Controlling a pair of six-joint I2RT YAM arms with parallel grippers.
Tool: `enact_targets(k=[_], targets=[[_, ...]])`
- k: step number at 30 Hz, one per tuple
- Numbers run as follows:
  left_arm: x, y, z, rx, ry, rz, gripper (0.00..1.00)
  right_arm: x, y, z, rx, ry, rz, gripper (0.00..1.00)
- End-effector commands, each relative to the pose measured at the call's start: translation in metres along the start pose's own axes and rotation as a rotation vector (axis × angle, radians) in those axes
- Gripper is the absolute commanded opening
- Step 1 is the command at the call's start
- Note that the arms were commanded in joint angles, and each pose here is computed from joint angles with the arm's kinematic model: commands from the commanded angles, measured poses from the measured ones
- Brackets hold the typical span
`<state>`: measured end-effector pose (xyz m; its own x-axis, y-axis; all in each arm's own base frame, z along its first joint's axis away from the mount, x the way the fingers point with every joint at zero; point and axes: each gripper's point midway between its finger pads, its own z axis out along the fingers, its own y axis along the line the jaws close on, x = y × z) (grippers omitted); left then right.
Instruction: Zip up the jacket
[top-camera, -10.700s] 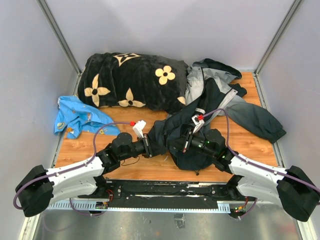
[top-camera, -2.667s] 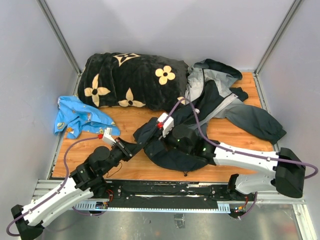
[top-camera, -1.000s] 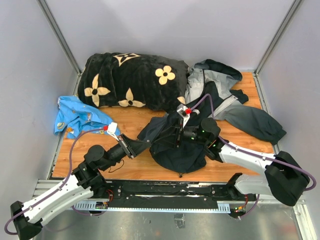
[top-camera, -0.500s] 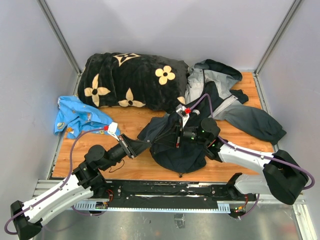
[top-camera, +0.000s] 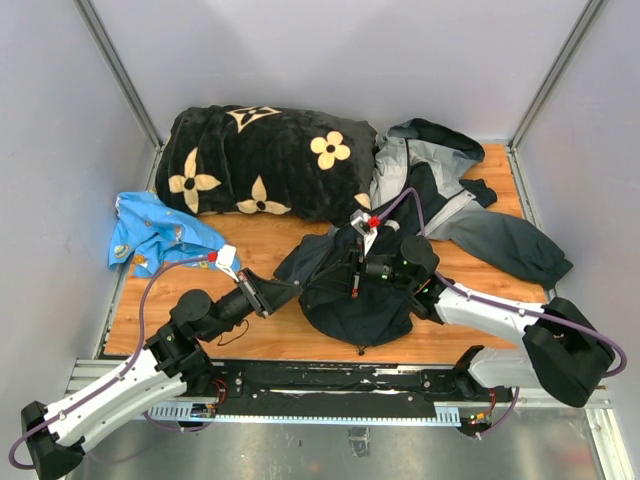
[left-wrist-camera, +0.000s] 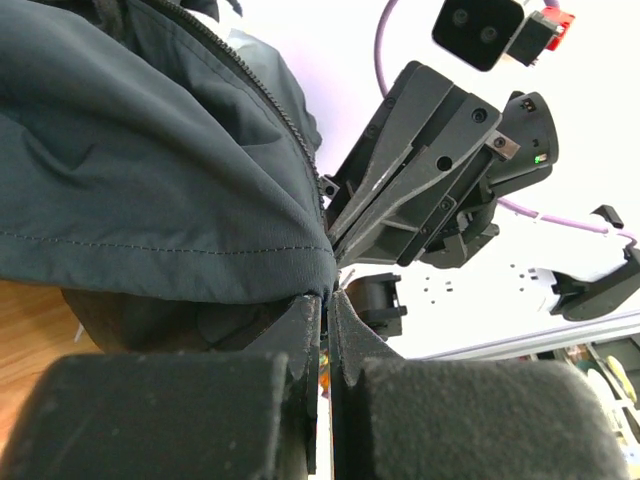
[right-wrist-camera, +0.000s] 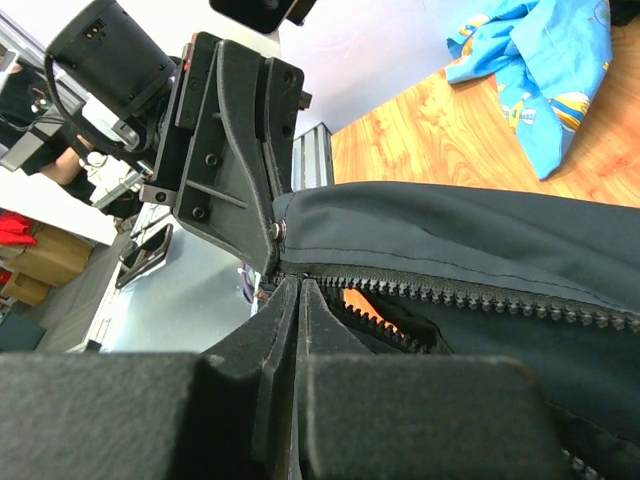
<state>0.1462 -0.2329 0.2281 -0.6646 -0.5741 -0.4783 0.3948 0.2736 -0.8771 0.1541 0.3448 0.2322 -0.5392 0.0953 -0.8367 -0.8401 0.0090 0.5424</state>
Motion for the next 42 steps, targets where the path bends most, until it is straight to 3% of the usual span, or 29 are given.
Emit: enact_targets(k=[1, 17, 23, 27, 36, 39, 42], targets=[[-0.004, -0.001, -0.003, -0.025, -0.007, 0.023, 0.0, -0.006, -0.011, -0.006, 0.082, -0.009, -0.073, 0.01], [-0.014, 0.033, -0.024, -0.242, -0.04, 0.061, 0.0, -0.017, -0.089, -0.092, 0.785, 0.173, -0.298, 0.01], [-0.047, 0.035, -0.036, -0.38, -0.132, 0.162, 0.0, -0.046, -0.09, -0.107, 0.872, 0.128, -0.39, 0.01], [-0.086, 0.008, -0.035, -0.426, -0.214, 0.282, 0.0, -0.082, -0.086, -0.114, 0.909, 0.096, -0.447, 0.01], [-0.187, -0.118, -0.005, -0.407, -0.337, 0.618, 0.0, -0.205, -0.043, -0.129, 0.962, -0.018, -0.62, 0.01], [-0.193, -0.114, -0.001, -0.46, -0.344, 0.649, 0.0, -0.201, -0.038, -0.123, 0.918, 0.008, -0.611, 0.01], [-0.184, -0.081, -0.005, -0.534, -0.344, 0.629, 0.0, -0.161, -0.057, -0.118, 0.883, 0.078, -0.54, 0.01]])
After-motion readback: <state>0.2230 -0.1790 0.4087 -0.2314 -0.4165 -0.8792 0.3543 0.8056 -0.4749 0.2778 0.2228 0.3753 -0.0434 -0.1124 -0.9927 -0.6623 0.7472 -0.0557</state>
